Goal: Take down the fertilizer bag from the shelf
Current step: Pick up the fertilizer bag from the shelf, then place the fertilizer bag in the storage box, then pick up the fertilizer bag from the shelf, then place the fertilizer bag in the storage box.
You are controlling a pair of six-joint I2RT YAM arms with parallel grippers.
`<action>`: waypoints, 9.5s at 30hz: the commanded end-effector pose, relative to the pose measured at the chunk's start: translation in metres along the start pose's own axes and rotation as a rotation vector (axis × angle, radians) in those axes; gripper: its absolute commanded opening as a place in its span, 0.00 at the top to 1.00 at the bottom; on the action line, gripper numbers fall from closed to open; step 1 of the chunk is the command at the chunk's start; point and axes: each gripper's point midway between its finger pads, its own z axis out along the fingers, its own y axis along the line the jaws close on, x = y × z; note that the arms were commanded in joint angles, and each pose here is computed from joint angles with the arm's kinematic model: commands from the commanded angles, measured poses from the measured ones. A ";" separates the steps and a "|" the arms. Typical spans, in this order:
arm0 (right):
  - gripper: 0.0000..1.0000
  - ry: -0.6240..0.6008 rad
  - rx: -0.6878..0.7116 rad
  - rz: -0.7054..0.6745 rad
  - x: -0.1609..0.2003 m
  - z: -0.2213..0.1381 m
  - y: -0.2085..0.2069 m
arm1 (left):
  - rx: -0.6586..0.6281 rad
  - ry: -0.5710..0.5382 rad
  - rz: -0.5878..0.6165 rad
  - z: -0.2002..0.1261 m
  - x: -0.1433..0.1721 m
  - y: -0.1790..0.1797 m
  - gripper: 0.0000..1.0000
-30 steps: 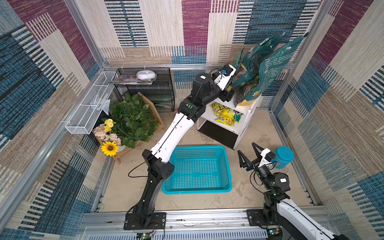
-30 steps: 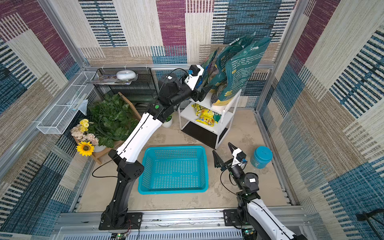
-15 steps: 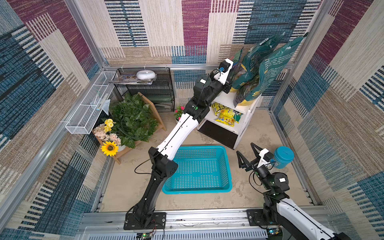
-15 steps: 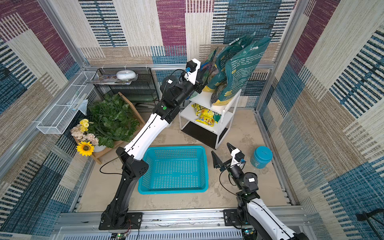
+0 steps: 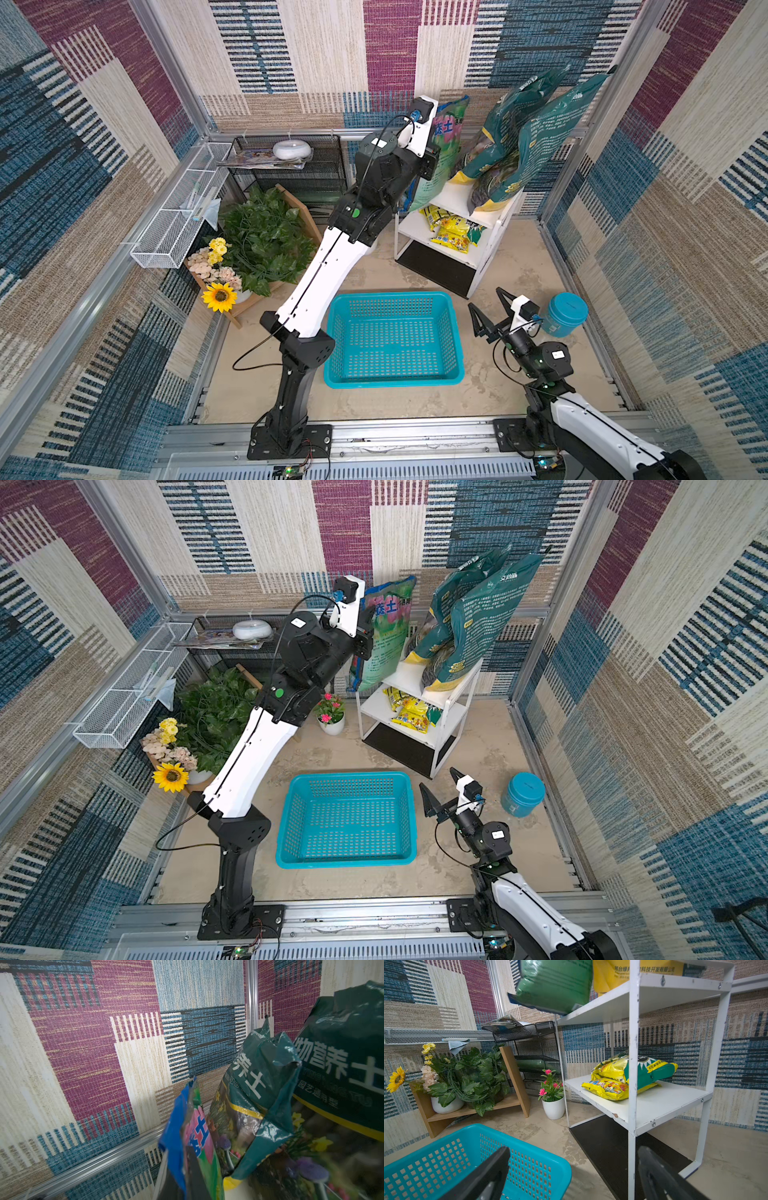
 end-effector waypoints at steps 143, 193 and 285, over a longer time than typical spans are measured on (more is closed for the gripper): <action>0.00 0.188 0.156 -0.127 -0.146 0.206 0.162 | -0.494 0.366 -0.304 -0.299 0.228 -0.004 0.09; 0.01 -0.256 1.088 -0.325 -0.331 0.246 0.013 | -0.525 0.292 -0.383 -0.314 0.230 0.009 0.12; 1.00 0.169 0.012 0.049 -0.180 0.108 0.165 | -0.712 0.073 -0.580 -0.389 0.204 0.075 0.13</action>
